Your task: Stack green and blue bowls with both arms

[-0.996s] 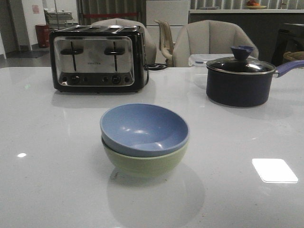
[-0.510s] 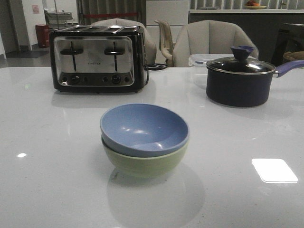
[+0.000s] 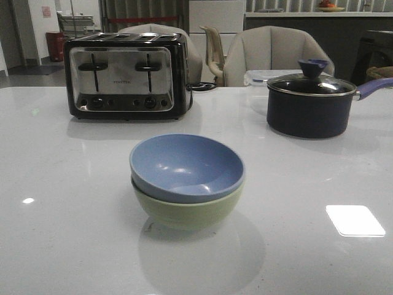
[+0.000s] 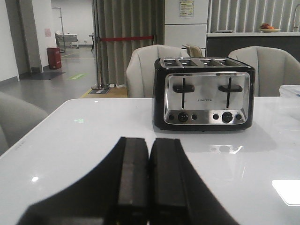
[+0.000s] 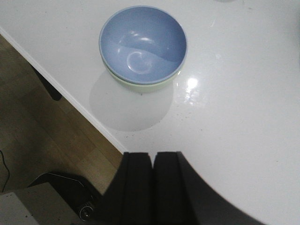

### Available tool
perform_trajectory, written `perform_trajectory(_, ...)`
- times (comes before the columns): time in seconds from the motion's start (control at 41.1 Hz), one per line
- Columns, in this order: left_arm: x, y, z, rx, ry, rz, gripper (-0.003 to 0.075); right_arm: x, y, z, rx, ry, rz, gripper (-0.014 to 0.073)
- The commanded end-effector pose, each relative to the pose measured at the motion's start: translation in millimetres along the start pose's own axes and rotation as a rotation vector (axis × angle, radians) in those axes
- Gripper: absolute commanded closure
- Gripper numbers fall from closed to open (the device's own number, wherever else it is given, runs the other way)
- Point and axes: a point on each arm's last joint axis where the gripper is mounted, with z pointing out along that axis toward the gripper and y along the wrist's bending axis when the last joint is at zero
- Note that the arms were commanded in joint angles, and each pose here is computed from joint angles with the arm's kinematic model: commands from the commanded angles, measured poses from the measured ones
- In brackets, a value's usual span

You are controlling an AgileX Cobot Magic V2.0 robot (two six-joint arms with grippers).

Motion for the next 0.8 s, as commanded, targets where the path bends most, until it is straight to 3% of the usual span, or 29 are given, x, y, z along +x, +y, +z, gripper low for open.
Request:
perform_trajectory(0.0, -7.2, -0.7, -1.8, 0.011, -0.101, -0.007, 0.0622, -11.7, -0.9, -5.6, 0.012, -0.085, -0.011, 0.0558)
perform_trajectory(0.559, -7.1, -0.7, -1.6, 0.011, -0.099, -0.007, 0.0622, -10.3, -1.0, -8.0, 0.018, -0.103, -0.014, 0.0558)
perform_trajectory(0.778, -7.0, -0.7, -1.6, 0.011, -0.097, -0.007, 0.0622, 18.5, -16.8, -23.7, 0.215, -0.299, 0.058, 0.0558)
